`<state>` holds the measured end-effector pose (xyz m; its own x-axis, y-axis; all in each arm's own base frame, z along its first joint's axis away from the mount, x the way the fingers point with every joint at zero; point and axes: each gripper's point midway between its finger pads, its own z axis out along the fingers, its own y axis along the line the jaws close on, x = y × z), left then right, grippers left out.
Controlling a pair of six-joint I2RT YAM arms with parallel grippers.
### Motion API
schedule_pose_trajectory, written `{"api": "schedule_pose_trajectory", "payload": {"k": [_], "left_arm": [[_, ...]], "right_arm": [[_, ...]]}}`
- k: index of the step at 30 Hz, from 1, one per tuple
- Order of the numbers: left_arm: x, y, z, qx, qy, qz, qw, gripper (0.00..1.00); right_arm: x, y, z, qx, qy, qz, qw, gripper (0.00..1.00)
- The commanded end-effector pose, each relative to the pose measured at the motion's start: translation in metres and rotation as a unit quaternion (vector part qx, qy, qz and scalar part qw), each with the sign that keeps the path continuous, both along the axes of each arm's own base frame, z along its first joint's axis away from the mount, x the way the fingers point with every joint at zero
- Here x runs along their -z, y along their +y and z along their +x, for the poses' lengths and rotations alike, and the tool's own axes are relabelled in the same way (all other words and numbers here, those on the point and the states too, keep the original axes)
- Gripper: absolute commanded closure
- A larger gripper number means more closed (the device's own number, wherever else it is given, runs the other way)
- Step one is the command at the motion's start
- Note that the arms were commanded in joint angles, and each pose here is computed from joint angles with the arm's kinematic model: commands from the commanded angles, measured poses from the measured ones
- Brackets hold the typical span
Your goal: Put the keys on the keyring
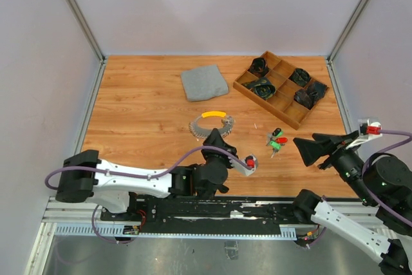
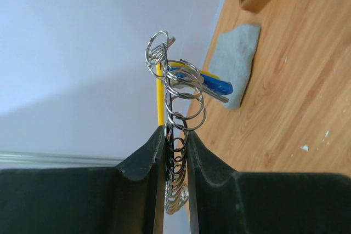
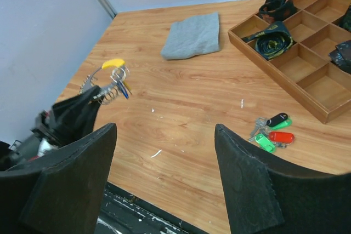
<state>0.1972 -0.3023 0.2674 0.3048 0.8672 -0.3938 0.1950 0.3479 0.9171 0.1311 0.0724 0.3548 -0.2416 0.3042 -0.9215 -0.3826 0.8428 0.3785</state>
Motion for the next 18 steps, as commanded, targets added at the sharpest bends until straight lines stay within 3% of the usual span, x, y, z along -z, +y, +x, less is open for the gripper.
{"api": "schedule_pose_trajectory", "payload": {"k": [1, 5, 8, 10, 18], "left_arm": [[0.034, 0.004, -0.001, -0.044, -0.017, 0.119, 0.992, 1.00], [0.013, 0.002, -0.002, -0.034, -0.020, 0.048, 0.998, 0.99], [-0.003, -0.021, -0.015, 0.015, 0.057, -0.048, 0.997, 0.99], [-0.020, -0.028, -0.022, 0.047, 0.076, -0.097, 0.991, 0.99], [-0.040, -0.028, -0.040, 0.114, 0.079, -0.166, 0.976, 0.99]], "right_arm": [[0.000, -0.020, 0.000, 0.036, -0.010, -0.008, 0.999, 0.27], [0.000, -0.020, -0.002, 0.036, -0.003, -0.004, 0.999, 0.27], [0.003, -0.018, -0.001, 0.034, 0.001, -0.006, 0.999, 0.27], [0.003, -0.015, -0.001, 0.026, 0.001, -0.012, 1.000, 0.27], [-0.008, 0.013, -0.011, -0.064, -0.013, -0.051, 0.997, 0.29]]}}
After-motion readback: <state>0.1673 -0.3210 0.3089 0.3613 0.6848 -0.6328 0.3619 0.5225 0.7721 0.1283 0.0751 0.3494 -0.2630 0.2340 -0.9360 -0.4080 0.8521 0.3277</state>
